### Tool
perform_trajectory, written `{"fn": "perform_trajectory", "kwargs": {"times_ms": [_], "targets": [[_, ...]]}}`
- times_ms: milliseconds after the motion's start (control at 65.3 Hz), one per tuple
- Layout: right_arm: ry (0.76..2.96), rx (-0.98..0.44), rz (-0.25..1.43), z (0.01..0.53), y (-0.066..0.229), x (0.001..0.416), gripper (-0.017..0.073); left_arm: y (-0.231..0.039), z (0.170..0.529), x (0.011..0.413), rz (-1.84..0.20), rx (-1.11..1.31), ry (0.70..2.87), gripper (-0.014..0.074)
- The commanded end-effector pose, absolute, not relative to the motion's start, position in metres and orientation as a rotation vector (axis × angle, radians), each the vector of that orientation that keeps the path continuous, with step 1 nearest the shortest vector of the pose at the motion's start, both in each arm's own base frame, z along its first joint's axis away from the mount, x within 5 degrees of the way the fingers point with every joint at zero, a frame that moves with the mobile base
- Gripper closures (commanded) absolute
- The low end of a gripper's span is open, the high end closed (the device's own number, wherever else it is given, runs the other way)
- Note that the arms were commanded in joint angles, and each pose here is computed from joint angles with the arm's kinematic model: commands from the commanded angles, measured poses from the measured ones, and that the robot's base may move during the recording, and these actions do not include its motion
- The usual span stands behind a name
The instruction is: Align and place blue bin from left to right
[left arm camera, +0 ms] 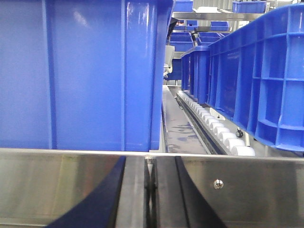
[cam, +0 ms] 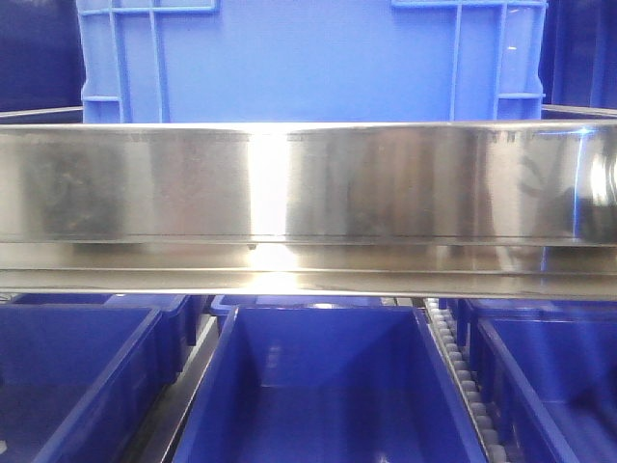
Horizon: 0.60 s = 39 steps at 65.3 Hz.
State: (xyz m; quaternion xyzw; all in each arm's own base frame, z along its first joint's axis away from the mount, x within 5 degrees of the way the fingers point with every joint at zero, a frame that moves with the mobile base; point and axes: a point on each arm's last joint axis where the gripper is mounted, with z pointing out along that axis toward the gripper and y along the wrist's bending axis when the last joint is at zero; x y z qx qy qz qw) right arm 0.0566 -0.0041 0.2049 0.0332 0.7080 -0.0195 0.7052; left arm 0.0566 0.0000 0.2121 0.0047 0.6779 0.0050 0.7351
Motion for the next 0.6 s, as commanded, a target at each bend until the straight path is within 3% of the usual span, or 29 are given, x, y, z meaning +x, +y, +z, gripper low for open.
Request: {"fn": "perform_trajectory", "kwargs": {"times_ms": [0,582], "targets": [[1.548,0.062,-0.054,0.2073,-0.0041,0.0563,0.0648,-0.0004,0.2148,0.0560,0.002,0.011,1.466,0.0589],[1.545,0.062,-0.054,0.2075,-0.0041,0.0563,0.0648,-0.0004,0.2152,0.0559,0.002,0.011,1.462,0.0589]]}}
